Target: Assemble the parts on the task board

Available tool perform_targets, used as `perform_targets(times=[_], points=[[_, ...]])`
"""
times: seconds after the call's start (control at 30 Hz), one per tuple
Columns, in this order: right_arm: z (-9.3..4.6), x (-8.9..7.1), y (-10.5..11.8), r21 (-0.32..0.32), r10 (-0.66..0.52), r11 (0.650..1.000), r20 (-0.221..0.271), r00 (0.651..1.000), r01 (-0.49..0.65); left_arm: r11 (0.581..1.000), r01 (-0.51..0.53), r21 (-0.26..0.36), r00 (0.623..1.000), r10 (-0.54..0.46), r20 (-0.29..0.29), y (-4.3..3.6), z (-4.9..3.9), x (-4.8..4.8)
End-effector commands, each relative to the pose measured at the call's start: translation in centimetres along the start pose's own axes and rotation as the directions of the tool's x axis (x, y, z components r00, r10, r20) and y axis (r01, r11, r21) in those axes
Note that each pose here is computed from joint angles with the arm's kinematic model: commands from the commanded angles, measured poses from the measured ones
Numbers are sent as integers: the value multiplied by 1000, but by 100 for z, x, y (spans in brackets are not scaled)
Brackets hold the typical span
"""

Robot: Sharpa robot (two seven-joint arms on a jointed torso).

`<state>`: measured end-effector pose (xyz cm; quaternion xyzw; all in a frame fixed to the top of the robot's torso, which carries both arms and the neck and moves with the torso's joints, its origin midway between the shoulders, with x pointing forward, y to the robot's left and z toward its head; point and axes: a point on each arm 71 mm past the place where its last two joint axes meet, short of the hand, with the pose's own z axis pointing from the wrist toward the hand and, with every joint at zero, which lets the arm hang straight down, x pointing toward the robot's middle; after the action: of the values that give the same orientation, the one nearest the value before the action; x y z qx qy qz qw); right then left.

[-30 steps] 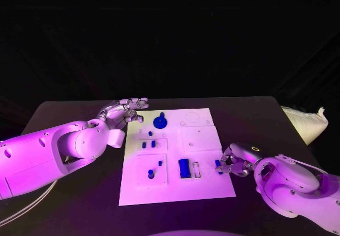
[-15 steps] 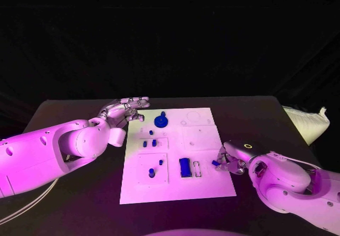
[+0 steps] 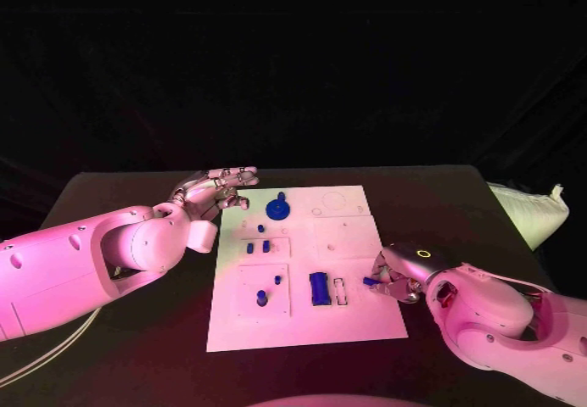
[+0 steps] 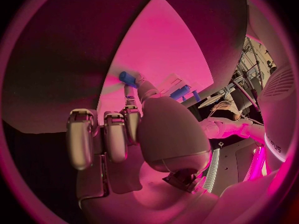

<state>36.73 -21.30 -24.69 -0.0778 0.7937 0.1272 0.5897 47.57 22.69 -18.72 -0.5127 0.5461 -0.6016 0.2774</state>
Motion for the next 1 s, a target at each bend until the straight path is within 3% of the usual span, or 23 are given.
perform_targets(times=[0.03,0.4,0.8,1.0], points=[[-31,108,-72,72,144,987,-30,989,-142,1000,3,5,1000,-3,-22,-4,1,28],[-99,-10,-22,102,365,925,28,931,-366,1000,4,5,1000,-4,-23,-3,3,31],[-121,-23,114,110,475,874,15,880,-473,1000,4,4,1000,-4,-25,-2,1,36],[-105,8,177,118,493,865,-26,870,-487,1000,5,3,1000,-5,-27,0,2,43]])
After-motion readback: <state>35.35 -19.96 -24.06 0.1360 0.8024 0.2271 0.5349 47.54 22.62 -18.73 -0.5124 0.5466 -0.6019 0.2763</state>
